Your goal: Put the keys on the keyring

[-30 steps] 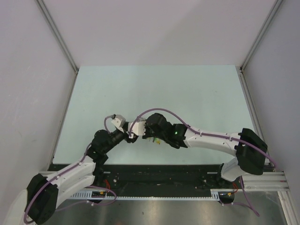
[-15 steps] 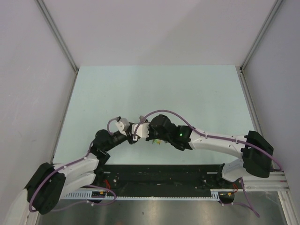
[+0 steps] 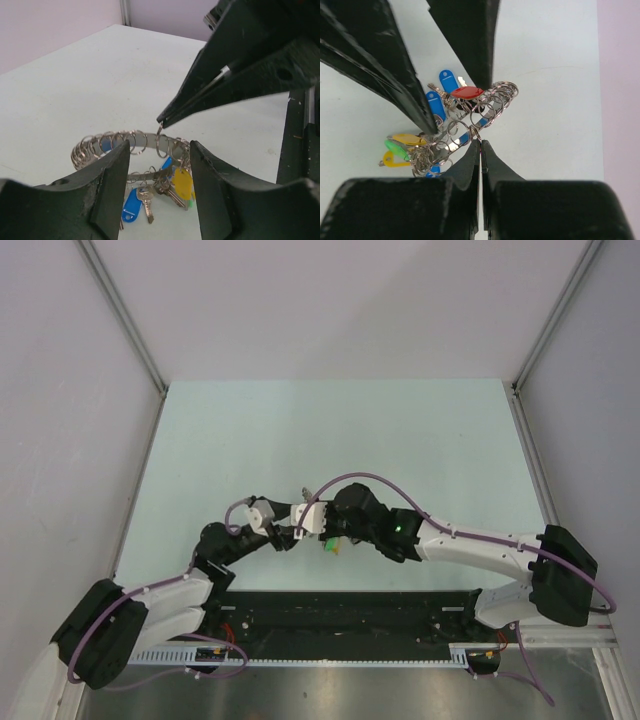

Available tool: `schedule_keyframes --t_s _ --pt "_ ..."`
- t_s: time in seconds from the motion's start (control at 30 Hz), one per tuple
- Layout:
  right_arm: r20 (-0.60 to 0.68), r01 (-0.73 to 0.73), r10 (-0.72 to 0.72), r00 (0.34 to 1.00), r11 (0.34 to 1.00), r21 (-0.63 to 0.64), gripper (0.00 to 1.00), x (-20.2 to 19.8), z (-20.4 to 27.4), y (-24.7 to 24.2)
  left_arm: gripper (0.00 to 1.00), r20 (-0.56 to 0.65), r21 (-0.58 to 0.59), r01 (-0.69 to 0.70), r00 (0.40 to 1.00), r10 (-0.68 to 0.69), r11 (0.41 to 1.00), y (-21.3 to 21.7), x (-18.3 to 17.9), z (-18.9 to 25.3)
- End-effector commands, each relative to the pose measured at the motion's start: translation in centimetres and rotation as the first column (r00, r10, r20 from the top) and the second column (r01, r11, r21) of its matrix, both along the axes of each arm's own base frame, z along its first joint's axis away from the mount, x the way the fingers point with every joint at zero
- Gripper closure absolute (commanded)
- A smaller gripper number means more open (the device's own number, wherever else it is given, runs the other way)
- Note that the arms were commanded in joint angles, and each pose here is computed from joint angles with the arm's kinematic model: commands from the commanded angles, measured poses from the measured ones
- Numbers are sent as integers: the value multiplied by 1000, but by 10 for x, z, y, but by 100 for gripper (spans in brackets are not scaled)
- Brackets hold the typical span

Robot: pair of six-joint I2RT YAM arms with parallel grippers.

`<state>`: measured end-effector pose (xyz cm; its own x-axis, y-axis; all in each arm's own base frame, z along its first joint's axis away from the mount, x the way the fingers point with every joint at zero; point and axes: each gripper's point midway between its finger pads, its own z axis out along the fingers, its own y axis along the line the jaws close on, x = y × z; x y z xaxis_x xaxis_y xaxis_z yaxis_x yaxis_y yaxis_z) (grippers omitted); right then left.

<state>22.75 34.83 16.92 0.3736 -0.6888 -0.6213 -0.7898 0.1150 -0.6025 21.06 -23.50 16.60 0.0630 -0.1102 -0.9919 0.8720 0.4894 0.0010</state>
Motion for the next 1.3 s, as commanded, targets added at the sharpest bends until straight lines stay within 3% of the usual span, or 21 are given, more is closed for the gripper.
schedule_keyframes --t_s 0.0,0.3,0.47,1.03,1.27 --pt "29 -12 9 1000 994 113 100 2 31 4 44 124 -19 25 992 -22 1000 0 -6 20" --pt "26 -20 17 1000 993 115 100 1 30 3 53 161 63 71 984 -80 995 -12 0 24" --pt "26 -23 20 999 993 118 100 0 31 3 67 180 103 84 978 -102 991 -16 3 22" --pt "21 -41 39 999 993 114 100 -3 28 6 69 155 193 134 974 -165 972 -27 11 7" --pt "20 -48 46 999 993 110 100 -4 27 7 80 141 208 144 974 -175 967 -29 12 5"
